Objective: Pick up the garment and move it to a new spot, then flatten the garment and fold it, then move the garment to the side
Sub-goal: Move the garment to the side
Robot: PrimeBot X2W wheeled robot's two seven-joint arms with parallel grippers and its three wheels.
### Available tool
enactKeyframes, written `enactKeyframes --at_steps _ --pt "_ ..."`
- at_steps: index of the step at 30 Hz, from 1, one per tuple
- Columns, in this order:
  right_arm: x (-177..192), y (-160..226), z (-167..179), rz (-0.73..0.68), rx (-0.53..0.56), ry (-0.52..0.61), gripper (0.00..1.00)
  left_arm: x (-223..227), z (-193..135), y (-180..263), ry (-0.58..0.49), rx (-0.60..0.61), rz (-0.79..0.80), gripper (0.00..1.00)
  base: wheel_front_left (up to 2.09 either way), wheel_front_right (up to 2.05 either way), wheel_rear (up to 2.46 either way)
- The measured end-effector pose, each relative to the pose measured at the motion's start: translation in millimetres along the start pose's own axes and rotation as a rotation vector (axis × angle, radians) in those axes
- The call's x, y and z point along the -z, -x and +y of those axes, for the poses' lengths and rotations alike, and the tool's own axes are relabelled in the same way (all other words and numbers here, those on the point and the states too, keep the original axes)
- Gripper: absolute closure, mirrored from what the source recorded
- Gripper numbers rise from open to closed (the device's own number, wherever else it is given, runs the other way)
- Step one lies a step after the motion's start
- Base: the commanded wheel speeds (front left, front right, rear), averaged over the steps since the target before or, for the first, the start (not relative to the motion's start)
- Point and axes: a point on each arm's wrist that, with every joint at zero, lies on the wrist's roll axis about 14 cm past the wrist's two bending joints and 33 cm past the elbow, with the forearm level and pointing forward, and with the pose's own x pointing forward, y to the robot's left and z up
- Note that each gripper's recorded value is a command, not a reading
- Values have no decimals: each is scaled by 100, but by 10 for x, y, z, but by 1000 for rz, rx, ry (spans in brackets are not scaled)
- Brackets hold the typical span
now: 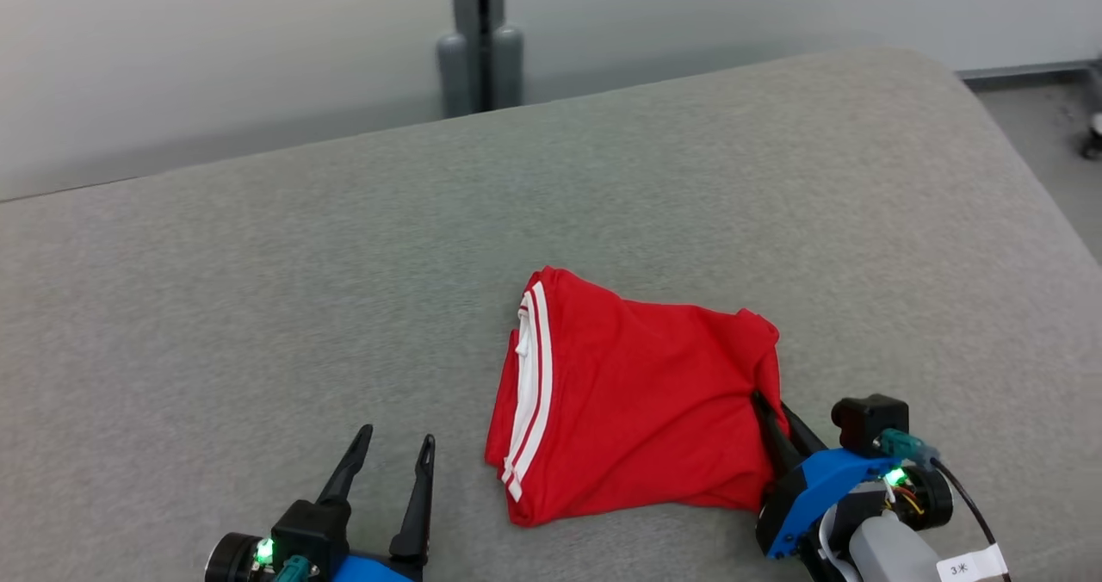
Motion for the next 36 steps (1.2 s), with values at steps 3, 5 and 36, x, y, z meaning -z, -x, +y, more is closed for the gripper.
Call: enactKeyframes --at_steps 3,5,36 --pt "12 177 -261 -15 76 -15 100 -34 -318 -162 -5 114 -5 0 0 0 0" --pt "-6 284 -414 -31 123 -27 100 -51 -542 -240 -8 190 -8 0 0 0 0" --pt "-1551 -86 -2108 -134 692 361 100 176 -27 -574 -47 245 37 0 0 0 0"
